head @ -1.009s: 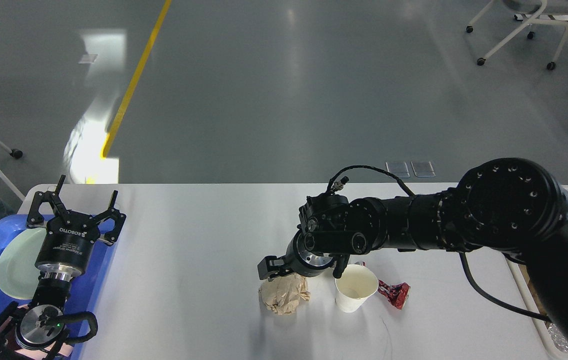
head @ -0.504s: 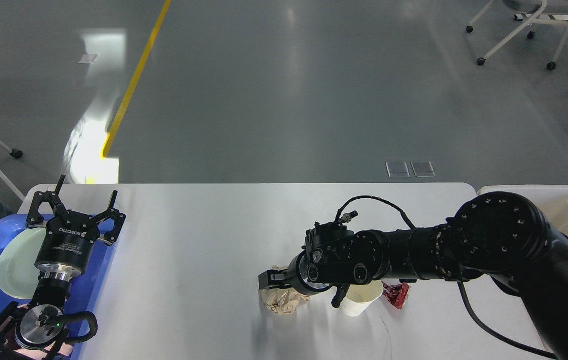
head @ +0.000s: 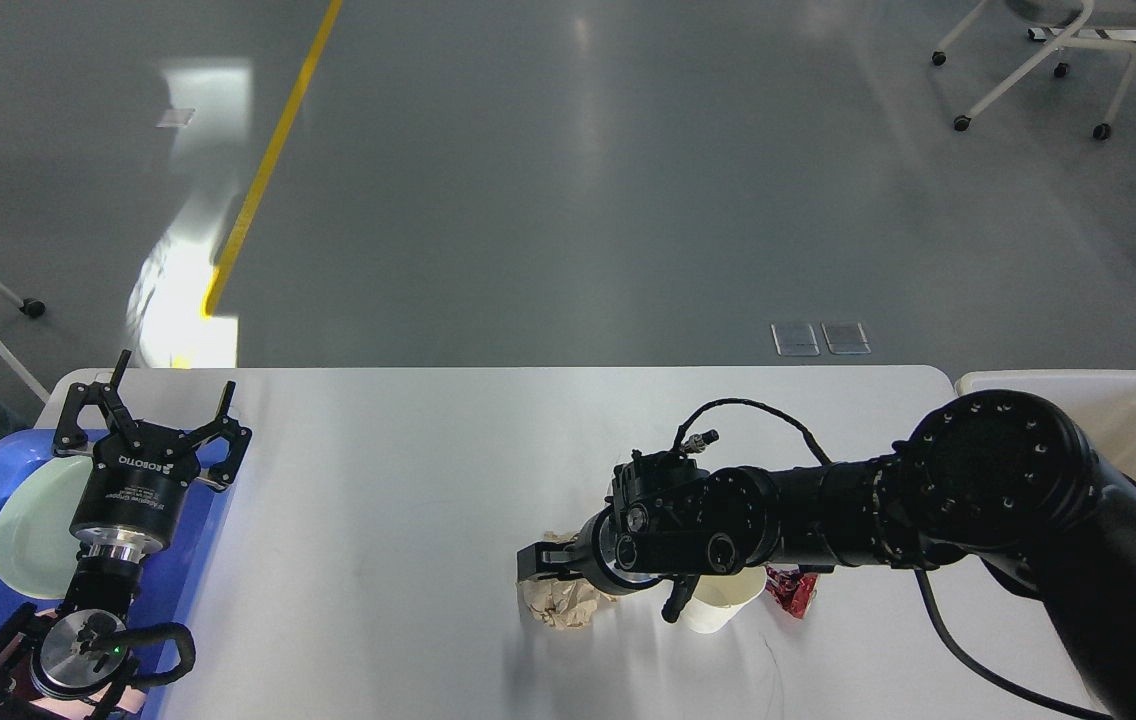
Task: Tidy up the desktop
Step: 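Lower the right gripper and grasp the crumpled beige napkin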
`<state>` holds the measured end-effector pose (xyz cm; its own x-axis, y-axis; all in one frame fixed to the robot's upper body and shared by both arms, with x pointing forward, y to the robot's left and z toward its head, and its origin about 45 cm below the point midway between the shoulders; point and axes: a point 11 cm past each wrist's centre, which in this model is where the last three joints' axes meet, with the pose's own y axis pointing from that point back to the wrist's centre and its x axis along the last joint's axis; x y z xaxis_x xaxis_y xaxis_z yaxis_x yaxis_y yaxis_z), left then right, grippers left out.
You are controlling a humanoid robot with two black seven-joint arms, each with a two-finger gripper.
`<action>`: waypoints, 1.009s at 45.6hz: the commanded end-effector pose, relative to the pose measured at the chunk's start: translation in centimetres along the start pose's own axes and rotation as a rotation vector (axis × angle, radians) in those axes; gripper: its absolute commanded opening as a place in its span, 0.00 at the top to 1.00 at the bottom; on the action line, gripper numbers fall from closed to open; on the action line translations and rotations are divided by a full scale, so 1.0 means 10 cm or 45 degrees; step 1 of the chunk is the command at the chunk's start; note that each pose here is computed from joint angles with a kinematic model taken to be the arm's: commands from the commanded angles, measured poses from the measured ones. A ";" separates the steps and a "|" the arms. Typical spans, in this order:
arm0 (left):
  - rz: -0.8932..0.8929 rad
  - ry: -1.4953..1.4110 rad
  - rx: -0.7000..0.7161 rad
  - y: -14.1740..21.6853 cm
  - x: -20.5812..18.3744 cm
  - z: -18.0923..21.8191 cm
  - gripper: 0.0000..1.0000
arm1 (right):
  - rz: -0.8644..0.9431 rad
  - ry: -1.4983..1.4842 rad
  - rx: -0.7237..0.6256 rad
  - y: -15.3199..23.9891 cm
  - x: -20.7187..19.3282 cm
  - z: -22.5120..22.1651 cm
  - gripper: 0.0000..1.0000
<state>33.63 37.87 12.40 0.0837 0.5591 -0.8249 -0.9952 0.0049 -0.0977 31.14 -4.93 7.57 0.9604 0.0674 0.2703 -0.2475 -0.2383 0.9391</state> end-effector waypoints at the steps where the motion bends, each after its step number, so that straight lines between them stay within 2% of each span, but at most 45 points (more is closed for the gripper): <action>1: 0.000 0.001 0.000 0.00 0.00 0.00 0.03 | -0.002 0.001 0.000 0.00 0.00 0.00 0.03; 5: 0.000 0.001 0.000 0.00 0.00 0.00 0.03 | -0.003 -0.001 0.000 0.00 0.00 0.00 0.07; 9: 0.000 0.001 0.000 0.00 0.00 0.00 0.03 | -0.012 -0.003 0.001 -0.02 -0.04 0.01 0.19; 12: 0.000 0.001 0.000 0.00 0.00 0.00 0.03 | -0.020 -0.005 0.002 -0.02 -0.06 0.01 0.34; 15: 0.000 0.001 0.000 0.00 0.00 0.00 0.03 | -0.020 -0.005 0.002 -0.02 -0.06 0.01 0.41; 18: 0.000 0.001 0.000 0.00 0.00 0.00 0.03 | -0.023 -0.004 0.001 -0.02 -0.07 0.01 0.53; 22: 0.001 0.000 0.000 0.00 0.00 0.00 0.03 | -0.025 -0.003 0.002 -0.02 -0.07 0.00 0.76; 27: 0.000 0.001 0.000 0.00 0.00 0.00 0.03 | -0.027 -0.004 -0.001 -0.03 -0.09 0.00 0.98; 46: 0.000 0.001 0.000 0.00 0.00 0.00 0.03 | -0.067 0.015 -0.008 -0.03 -0.14 0.00 1.00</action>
<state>33.63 37.85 12.39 0.0838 0.5587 -0.8251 -0.9952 0.0050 -0.0977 29.94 -4.96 6.94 0.9698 0.0923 0.2256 -0.2000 -0.2278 0.9530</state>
